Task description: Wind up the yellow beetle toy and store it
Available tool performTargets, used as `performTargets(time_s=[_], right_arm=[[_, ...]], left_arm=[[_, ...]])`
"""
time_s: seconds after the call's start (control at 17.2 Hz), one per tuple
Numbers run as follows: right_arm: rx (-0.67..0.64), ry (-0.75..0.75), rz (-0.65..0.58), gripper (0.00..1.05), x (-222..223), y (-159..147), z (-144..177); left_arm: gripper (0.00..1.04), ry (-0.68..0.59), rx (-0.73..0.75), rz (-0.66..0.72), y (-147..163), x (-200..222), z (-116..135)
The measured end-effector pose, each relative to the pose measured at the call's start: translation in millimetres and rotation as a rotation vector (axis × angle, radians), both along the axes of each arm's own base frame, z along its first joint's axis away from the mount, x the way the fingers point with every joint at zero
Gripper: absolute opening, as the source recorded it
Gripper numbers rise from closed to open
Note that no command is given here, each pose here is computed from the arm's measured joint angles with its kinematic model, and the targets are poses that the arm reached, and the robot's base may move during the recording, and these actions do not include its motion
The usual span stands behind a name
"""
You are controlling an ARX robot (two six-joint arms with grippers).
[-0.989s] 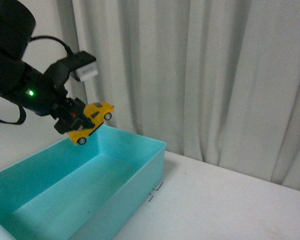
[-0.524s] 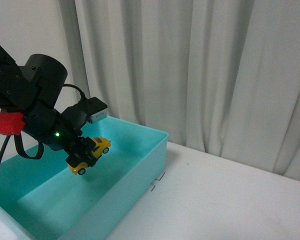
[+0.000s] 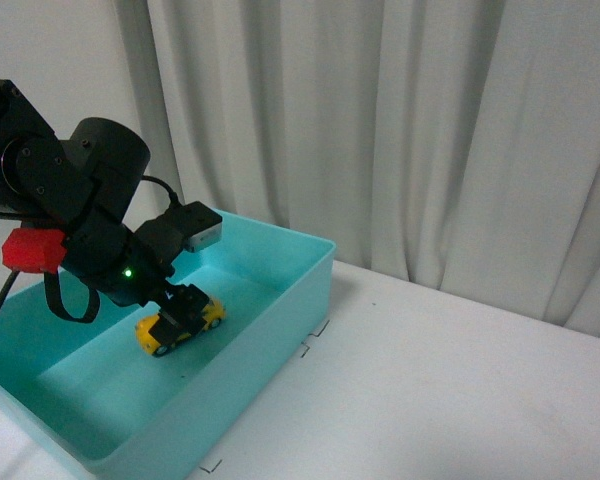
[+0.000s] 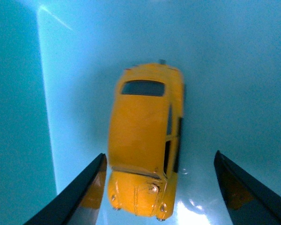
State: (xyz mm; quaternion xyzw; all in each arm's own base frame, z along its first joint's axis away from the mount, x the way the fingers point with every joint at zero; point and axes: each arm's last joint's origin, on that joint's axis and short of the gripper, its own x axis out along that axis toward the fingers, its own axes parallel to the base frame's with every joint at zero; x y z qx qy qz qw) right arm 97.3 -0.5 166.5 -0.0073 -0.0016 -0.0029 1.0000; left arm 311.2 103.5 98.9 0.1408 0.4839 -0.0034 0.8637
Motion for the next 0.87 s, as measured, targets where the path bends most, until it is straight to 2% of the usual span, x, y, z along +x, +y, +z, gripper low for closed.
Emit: performTargets(time_s=[0.17, 0.35, 0.58, 0.64, 0.7, 0.81, 0.87], right_arm=[[0.000, 0.000, 0.000, 0.98, 0, 0, 0], [0.000, 0.000, 0.000, 0.98, 0, 0, 0], [0.000, 0.000, 0.000, 0.98, 0, 0, 0], [0.000, 0.000, 0.000, 0.98, 0, 0, 0], [0.000, -0.002, -0.001, 0.98, 0, 0, 0], [0.000, -0.001, 0.000, 0.98, 0, 0, 0], [0.000, 0.000, 0.000, 0.98, 0, 0, 0]], left_arm=[[0.97, -0.046, -0.044, -0.017, 0, -2, 15], [0.98, -0.246, -0.072, -0.068, 0, -12, 64], [0.98, -0.438, -0.114, -0.073, 2, -62, 122], [0.94, -0.613, -0.103, -0.084, 2, -72, 132], [0.81, -0.828, -0.114, -0.066, -7, -92, 138], [0.58, -0.995, -0.210, -0.034, -34, -128, 136], [0.46, -1.027, -0.240, -0.028, -44, -137, 135]])
